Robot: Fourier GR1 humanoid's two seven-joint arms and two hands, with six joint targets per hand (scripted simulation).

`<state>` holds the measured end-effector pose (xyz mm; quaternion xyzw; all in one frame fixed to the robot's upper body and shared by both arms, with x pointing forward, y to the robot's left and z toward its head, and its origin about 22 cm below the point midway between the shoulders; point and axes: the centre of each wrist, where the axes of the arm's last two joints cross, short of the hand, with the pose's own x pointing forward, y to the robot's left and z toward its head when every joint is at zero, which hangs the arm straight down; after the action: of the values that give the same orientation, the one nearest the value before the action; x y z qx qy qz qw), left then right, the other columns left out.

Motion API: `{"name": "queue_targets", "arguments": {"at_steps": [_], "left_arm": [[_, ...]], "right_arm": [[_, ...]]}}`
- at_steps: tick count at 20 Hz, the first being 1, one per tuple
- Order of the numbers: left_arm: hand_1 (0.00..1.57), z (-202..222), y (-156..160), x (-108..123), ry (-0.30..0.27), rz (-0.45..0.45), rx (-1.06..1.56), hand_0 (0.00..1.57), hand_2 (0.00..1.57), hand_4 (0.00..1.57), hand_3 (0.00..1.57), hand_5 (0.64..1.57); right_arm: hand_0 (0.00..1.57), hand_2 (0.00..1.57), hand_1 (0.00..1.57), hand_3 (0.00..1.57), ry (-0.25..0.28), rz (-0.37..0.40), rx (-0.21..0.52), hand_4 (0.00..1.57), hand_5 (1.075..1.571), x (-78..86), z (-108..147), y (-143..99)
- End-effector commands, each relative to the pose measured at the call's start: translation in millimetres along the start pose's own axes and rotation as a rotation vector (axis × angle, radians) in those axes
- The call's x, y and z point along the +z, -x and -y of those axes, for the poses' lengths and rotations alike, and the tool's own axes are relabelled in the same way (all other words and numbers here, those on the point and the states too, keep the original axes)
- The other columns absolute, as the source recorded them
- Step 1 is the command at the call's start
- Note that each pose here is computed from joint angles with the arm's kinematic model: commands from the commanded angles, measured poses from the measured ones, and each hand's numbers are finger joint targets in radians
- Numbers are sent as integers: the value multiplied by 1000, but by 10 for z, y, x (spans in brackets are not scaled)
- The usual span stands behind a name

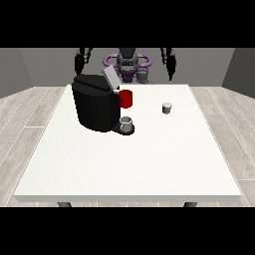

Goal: Insert the coffee pod into the coffee machine and close the lid

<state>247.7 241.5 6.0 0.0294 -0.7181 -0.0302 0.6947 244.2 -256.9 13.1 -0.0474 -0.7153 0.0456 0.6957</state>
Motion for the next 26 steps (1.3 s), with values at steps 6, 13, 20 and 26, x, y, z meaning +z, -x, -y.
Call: {"name": "queue_targets", "arguments": {"at_steps": [6,13,20,26], "left_arm": [[0,-605,-132,26,251,60,-324,0,0,0,0,1571],[0,-1107,-486,-486,178,3,-547,0,0,0,0,1571],[0,-1370,-518,-743,177,-77,-702,0,0,0,0,1571],[0,-1482,-388,-885,203,-88,-739,0,0,0,0,1571]], "right_arm": [[0,0,0,0,24,-58,-77,0,1571,28,-52,148],[0,0,0,0,77,113,97,0,1571,-131,-183,-86],[0,0,0,0,31,156,89,0,1571,-169,-609,-248],[0,0,0,0,61,175,75,0,1571,-409,-493,-486]]}}
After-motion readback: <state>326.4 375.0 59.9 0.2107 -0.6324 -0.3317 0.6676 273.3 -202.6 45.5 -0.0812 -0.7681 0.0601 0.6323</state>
